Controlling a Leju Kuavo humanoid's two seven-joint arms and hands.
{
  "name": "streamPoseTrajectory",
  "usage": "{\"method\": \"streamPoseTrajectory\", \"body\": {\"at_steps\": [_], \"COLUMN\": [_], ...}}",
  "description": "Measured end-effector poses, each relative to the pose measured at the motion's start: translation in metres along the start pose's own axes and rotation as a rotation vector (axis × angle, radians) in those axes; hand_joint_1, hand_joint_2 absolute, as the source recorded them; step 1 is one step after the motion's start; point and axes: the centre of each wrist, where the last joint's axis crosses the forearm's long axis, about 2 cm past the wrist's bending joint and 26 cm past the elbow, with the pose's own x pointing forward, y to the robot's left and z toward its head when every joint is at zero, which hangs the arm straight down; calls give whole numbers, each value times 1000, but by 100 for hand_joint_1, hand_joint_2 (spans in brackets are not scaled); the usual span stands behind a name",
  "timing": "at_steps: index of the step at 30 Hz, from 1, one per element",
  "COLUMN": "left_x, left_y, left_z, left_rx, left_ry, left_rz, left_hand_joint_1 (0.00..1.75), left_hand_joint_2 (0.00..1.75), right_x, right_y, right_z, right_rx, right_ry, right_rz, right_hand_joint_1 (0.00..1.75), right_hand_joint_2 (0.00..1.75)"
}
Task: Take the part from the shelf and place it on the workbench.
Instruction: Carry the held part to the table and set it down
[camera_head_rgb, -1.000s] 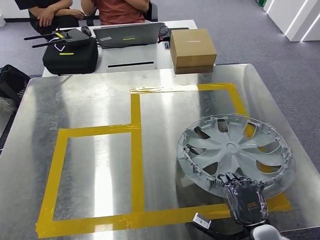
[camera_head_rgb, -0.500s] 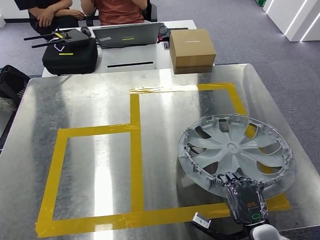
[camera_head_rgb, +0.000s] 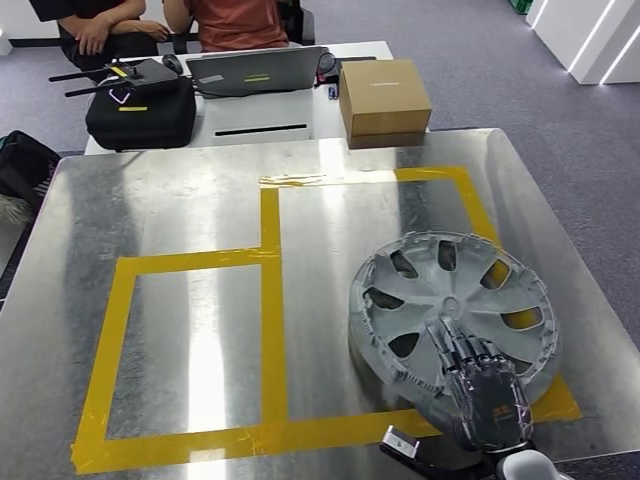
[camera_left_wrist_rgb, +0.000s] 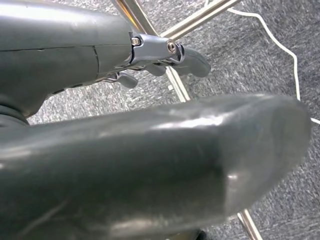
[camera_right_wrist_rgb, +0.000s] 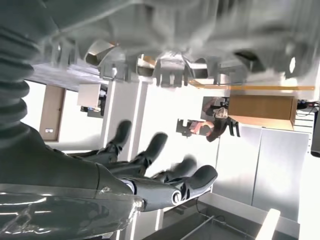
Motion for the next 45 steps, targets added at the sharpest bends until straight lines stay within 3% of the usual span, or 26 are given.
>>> {"method": "streamPoseTrajectory", "body": {"at_steps": [45], "left_x": [2], "left_y": [6], "left_z": [-2], "left_rx": [40], "left_ry": [22], "left_rz": [-21], "left_hand_joint_1": [0], "left_hand_joint_2": [0], "right_x": [10], "right_y": [9], "right_z": [4], "right_rx": [5], "right_ry": [-10], "right_rz": [-32], "right_hand_joint_1": [0], "right_hand_joint_2": [0]}}
